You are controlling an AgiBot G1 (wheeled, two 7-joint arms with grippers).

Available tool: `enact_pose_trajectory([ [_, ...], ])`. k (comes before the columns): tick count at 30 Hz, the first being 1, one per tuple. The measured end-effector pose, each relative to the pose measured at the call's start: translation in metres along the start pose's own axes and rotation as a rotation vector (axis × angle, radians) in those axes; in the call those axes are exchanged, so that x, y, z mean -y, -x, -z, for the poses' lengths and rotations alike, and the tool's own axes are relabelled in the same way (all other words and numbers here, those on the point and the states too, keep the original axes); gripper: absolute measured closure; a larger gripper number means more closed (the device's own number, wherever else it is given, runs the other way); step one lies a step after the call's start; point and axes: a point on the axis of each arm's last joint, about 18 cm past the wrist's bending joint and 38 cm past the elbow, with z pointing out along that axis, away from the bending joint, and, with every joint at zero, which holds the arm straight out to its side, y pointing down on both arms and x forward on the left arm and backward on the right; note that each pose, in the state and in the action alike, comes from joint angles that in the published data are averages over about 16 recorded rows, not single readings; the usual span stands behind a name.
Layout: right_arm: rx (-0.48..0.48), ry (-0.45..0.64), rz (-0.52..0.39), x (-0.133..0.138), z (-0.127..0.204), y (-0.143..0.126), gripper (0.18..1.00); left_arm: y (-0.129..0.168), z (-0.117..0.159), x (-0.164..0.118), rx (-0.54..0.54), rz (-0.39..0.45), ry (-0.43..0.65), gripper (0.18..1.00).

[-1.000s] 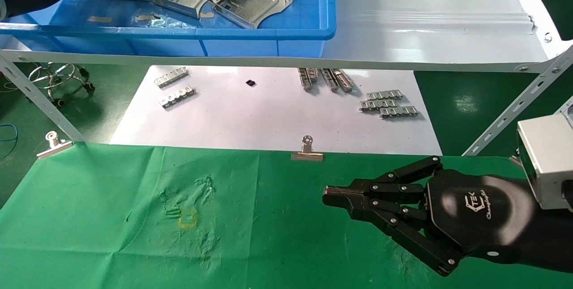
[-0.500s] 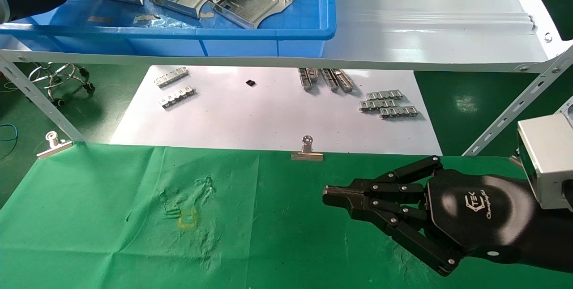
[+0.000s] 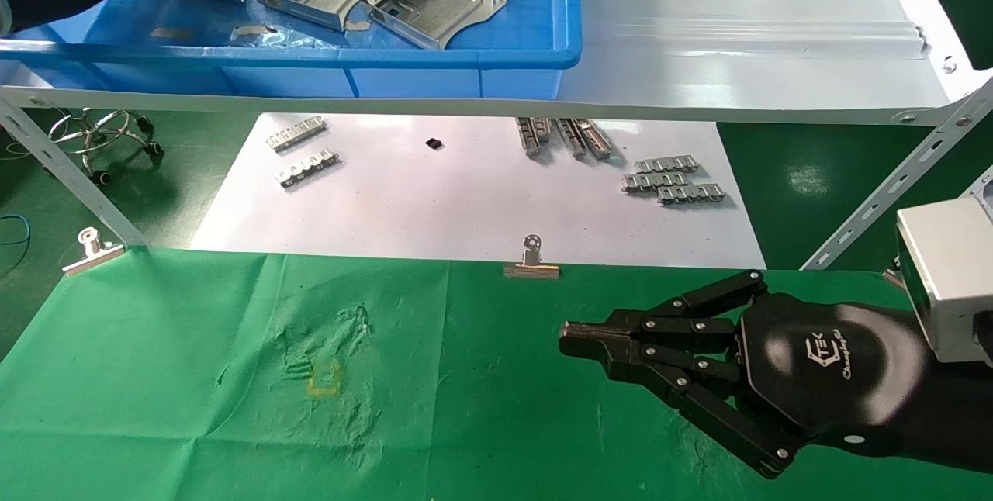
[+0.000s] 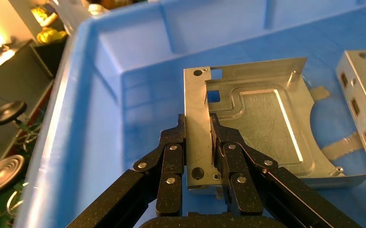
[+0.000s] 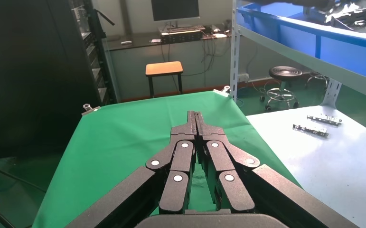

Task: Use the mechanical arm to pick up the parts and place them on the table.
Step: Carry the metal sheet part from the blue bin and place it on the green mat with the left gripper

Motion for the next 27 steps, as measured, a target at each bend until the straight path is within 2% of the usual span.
enact_pose_trajectory([
  [6, 0.000, 0.000, 0.000, 0.000, 0.000, 0.000, 0.987, 0.002, 0.008, 0.017, -0.039, 0.001, -0.058, 0.916],
  [12, 0.000, 0.000, 0.000, 0.000, 0.000, 0.000, 0.987, -0.002, 0.022, 0.032, -0.132, -0.008, -0.123, 0.917],
  [18, 0.000, 0.000, 0.000, 0.000, 0.000, 0.000, 0.987, -0.012, 0.043, 0.040, -0.273, -0.044, -0.188, 0.917],
  [27, 0.000, 0.000, 0.000, 0.000, 0.000, 0.000, 0.987, -0.036, 0.084, 0.036, -0.522, -0.150, -0.270, 0.917],
])
